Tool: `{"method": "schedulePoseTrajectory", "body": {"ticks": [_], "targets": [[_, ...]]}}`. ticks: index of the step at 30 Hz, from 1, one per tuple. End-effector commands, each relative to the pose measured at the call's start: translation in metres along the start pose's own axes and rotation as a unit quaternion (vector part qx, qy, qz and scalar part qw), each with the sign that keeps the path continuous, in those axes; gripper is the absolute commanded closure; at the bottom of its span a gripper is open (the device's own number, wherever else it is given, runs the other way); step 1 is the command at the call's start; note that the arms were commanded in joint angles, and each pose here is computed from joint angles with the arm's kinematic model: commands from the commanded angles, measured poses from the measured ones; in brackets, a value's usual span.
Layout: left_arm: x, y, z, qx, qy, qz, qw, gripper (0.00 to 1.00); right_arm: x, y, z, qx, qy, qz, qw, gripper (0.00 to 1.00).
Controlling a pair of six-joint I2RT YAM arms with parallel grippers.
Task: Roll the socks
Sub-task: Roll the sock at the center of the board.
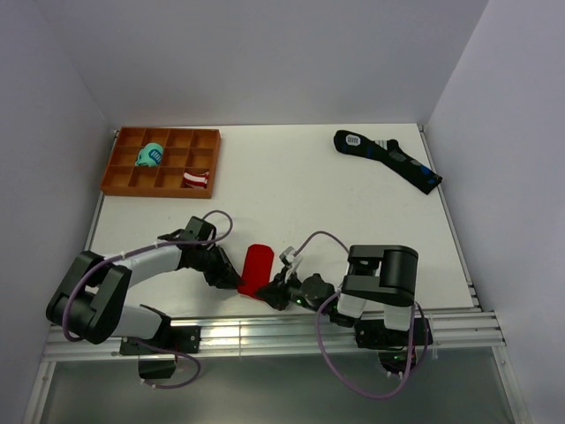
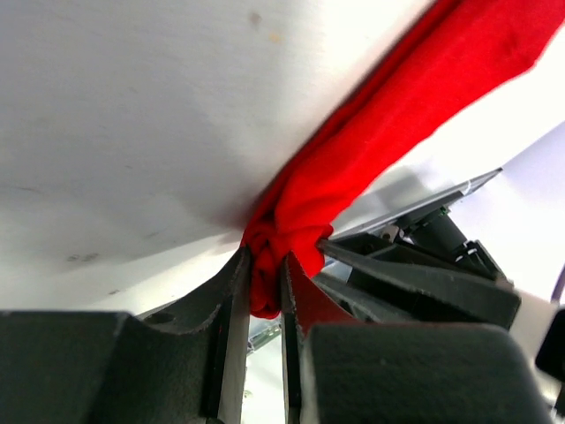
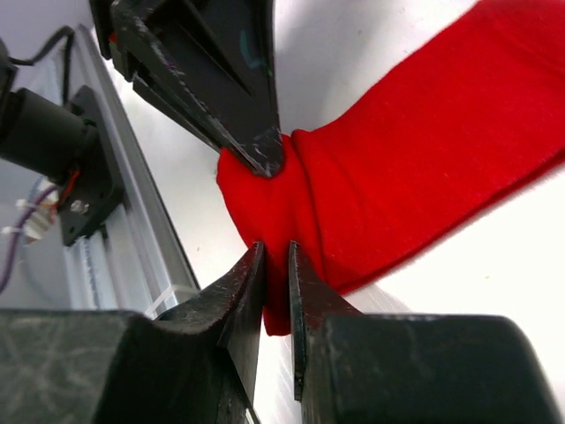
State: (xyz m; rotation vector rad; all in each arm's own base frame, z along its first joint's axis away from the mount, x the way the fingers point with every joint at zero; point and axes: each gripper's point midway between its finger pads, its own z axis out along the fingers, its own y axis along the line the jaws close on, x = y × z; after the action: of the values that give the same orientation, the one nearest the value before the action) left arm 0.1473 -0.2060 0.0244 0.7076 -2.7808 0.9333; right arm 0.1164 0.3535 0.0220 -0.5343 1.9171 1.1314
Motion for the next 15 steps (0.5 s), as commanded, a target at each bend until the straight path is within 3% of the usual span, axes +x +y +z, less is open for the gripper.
{"method": "schedulePoseTrajectory", "body": {"ticks": [1, 7, 15], "targets": [[-0.017, -0.008, -0.003, 0.017, -0.050, 0.004, 0.999, 1.00, 0.059, -0.045, -0.037, 0.052, 0.117, 0.016, 0.992, 0.84], [-0.025, -0.013, -0.009, 0.035, -0.087, 0.010, 0.996, 0.94, 0.058, -0.045, -0.041, 0.023, 0.130, 0.072, 0.989, 0.86], [-0.036, -0.016, -0.015, 0.040, -0.129, 0.045, 0.990, 0.77, 0.073, -0.045, -0.027, 0.040, 0.213, 0.100, 0.971, 0.86]]}}
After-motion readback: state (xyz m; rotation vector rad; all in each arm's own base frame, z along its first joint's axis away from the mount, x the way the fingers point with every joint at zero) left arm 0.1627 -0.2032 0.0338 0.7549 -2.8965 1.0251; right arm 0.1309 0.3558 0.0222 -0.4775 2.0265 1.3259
